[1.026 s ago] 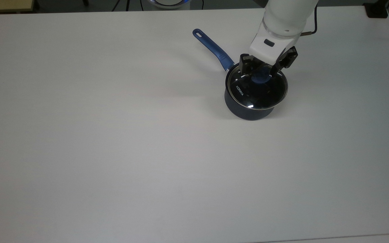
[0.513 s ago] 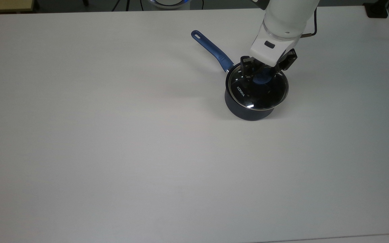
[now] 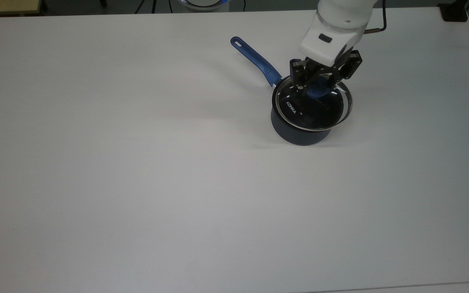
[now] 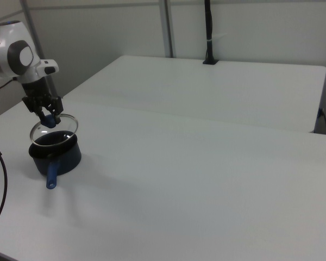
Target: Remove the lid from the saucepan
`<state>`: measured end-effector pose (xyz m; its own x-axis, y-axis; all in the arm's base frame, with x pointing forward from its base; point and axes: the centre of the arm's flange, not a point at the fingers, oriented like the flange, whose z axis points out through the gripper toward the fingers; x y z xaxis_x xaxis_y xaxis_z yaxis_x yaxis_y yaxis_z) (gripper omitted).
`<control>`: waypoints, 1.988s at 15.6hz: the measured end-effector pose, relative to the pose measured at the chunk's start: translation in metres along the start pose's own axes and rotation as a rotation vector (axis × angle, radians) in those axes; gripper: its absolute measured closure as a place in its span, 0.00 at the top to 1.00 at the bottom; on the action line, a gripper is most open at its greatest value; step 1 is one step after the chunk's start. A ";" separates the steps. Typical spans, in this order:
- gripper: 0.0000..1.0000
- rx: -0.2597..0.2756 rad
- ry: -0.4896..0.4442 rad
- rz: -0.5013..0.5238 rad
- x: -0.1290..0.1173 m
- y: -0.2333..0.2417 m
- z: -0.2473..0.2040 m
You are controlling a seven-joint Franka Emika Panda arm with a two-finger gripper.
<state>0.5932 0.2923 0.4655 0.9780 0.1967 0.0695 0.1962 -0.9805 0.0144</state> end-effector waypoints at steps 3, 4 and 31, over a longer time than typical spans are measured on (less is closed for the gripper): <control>0.61 -0.006 0.017 0.030 0.005 0.026 -0.010; 0.61 -0.008 0.026 0.043 0.008 0.044 -0.016; 0.80 -0.077 -0.074 0.155 0.007 0.259 0.106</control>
<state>0.6584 0.0399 0.3635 0.9992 0.0397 0.0029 0.0393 -0.9955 0.0861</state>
